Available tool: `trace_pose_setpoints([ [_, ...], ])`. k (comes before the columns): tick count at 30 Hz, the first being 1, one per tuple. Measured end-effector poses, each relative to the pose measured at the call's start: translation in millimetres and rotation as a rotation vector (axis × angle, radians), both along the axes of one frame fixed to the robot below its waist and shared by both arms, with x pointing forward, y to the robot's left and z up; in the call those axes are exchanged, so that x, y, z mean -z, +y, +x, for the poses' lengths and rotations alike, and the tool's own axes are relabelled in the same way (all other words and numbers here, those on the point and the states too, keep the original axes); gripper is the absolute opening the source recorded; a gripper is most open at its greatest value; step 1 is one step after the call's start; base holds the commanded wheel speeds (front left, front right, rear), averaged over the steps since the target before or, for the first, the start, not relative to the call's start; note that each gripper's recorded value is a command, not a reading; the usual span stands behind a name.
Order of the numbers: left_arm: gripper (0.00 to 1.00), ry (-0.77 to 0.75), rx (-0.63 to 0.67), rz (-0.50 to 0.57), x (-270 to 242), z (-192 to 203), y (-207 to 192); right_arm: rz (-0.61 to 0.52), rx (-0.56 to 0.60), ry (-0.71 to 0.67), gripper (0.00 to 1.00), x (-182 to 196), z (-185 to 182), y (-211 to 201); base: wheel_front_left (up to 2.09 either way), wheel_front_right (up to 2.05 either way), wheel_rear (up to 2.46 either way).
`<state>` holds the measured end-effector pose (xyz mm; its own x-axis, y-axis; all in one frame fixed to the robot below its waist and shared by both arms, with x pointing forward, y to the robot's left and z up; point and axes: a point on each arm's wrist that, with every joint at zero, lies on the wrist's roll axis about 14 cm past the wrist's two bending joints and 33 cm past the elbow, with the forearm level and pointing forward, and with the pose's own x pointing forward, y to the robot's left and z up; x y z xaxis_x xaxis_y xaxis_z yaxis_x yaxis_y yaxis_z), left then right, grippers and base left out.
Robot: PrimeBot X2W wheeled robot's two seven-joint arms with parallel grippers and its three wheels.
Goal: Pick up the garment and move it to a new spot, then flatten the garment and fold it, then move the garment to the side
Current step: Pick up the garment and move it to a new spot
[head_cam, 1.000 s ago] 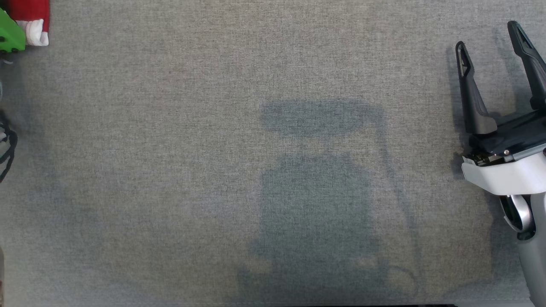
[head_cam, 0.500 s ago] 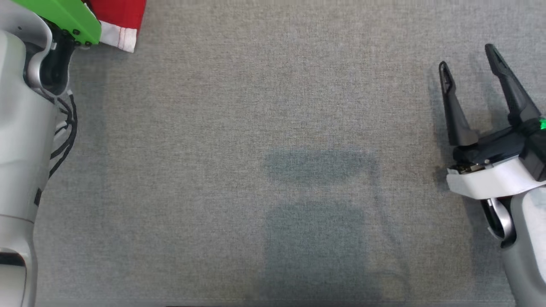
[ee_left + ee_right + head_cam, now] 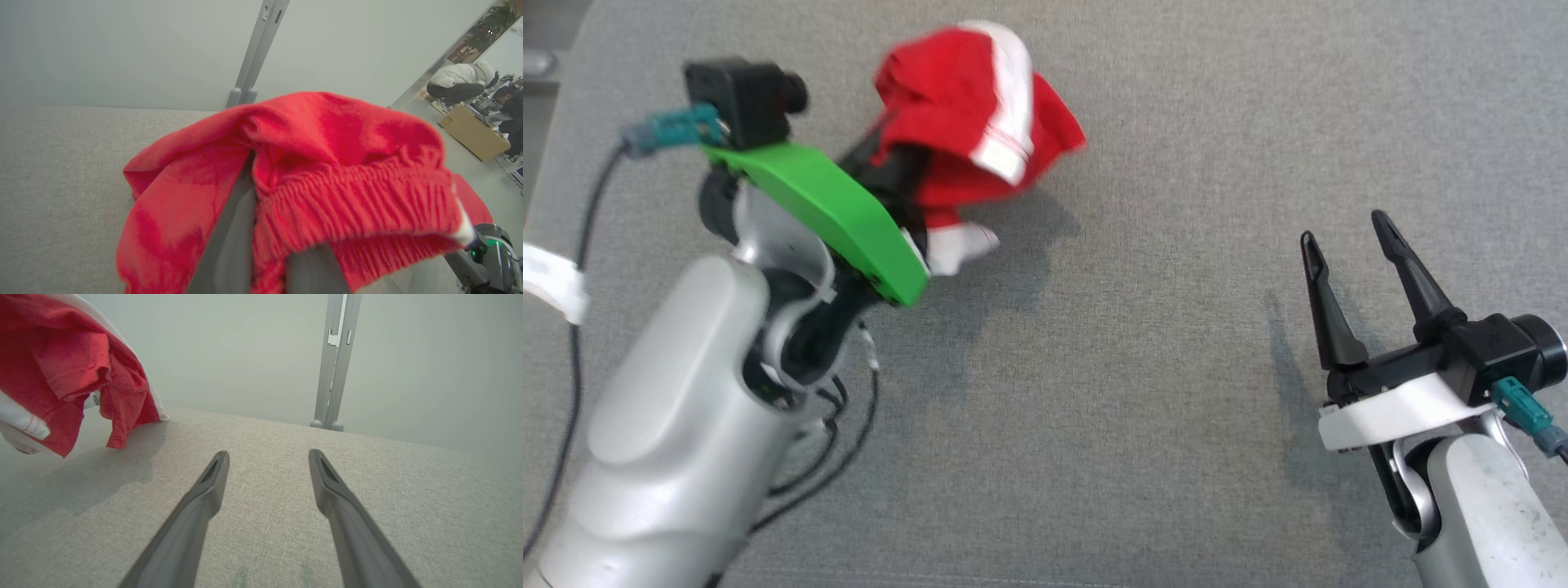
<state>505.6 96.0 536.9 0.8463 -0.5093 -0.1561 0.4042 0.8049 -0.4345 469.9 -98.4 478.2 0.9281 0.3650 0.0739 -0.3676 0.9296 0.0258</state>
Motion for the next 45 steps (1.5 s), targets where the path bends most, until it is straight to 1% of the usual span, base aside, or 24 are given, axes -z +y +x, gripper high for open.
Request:
trace_pose_setpoints([
  [3,0.0,0.014,0.052,-0.081,-12.0,-37.0,-31.8,0.011,0.001,-0.026,1.0,-15.4,-10.4,2.2,0.0,0.0,0.0],
  [6,0.0,0.037,0.089,-0.141,-16.6,-65.4,-56.8,0.014,0.005,-0.053,1.0,-29.0,-18.6,1.6,0.0,0.0,0.0],
  [8,0.0,0.065,0.097,-0.174,-12.8,-77.2,-69.0,0.018,0.015,-0.071,1.0,-37.0,-22.3,-0.9,0.0,0.0,0.0],
  [11,0.0,0.164,0.089,-0.274,2.7,-87.4,-86.4,0.018,0.041,-0.072,1.0,-39.7,-28.9,-9.1,0.0,0.0,0.0],
  [13,0.0,0.219,0.084,-0.304,15.5,-90.1,-94.3,0.015,0.057,-0.07,1.0,-39.8,-32.8,-14.9,0.0,0.0,0.0],
  [15,0.0,0.234,0.04,-0.289,28.4,-82.4,-88.8,0.012,0.076,-0.07,1.0,-40.4,-35.7,-21.5,0.0,0.0,0.0],
  [18,0.0,0.268,-0.031,-0.181,63.7,-73.9,-70.1,0.007,0.097,-0.065,1.0,-39.5,-40.2,-29.2,0.0,0.0,0.0],
  [20,0.0,0.289,-0.056,-0.111,85.1,-72.0,-60.1,0.004,0.112,-0.059,1.0,-38.0,-42.7,-34.5,0.0,0.0,0.0],
  [22,0.01,0.324,-0.056,-0.084,102.5,-76.0,-59.0,0.001,0.132,-0.053,1.0,-36.3,-44.7,-41.5,0.0,0.0,0.0],
  [25,0.98,0.355,-0.054,-0.074,117.3,-82.6,-58.9,-0.002,0.149,-0.047,1.0,-34.4,-46.0,-47.3,0.0,0.0,0.0],
  [26,1.0,0.356,-0.059,-0.072,121.0,-83.8,-58.2,-0.003,0.154,-0.043,1.0,-33.2,-46.6,-49.2,0.0,0.0,0.0],
  [31,1.0,0.307,-0.118,-0.046,124.7,-86.0,-37.3,-0.003,0.166,-0.028,1.0,-27.8,-48.4,-52.6,0.0,0.0,0.0],
  [33,1.0,0.278,-0.147,-0.021,122.6,-89.6,-24.1,-0.001,0.165,-0.031,1.0,-28.9,-47.5,-51.8,0.0,0.0,0.0],
  [35,1.0,0.251,-0.181,0.027,121.6,-94.6,-7.1,0.0,0.162,-0.034,1.0,-29.6,-47.2,-50.8,0.0,0.0,0.0],
  [38,1.0,0.248,-0.203,0.087,124.0,-110.2,8.6,0.002,0.149,-0.032,1.0,-28.5,-47.9,-46.1,0.0,0.0,0.0],
  [39,1.0,0.255,-0.206,0.091,124.3,-116.4,9.6,0.002,0.143,-0.033,1.0,-28.7,-47.4,-44.1,0.0,0.0,0.0],
  [42,1.0,0.286,-0.193,0.05,121.9,-132.3,0.9,0.003,0.137,-0.034,1.0,-28.5,-46.0,-42.0,0.0,0.0,0.0],
  [45,1.0,0.279,-0.201,0.019,113.9,-135.7,-2.3,-0.001,0.133,-0.032,1.0,-26.9,-44.8,-41.1,0.0,0.0,0.0],
])
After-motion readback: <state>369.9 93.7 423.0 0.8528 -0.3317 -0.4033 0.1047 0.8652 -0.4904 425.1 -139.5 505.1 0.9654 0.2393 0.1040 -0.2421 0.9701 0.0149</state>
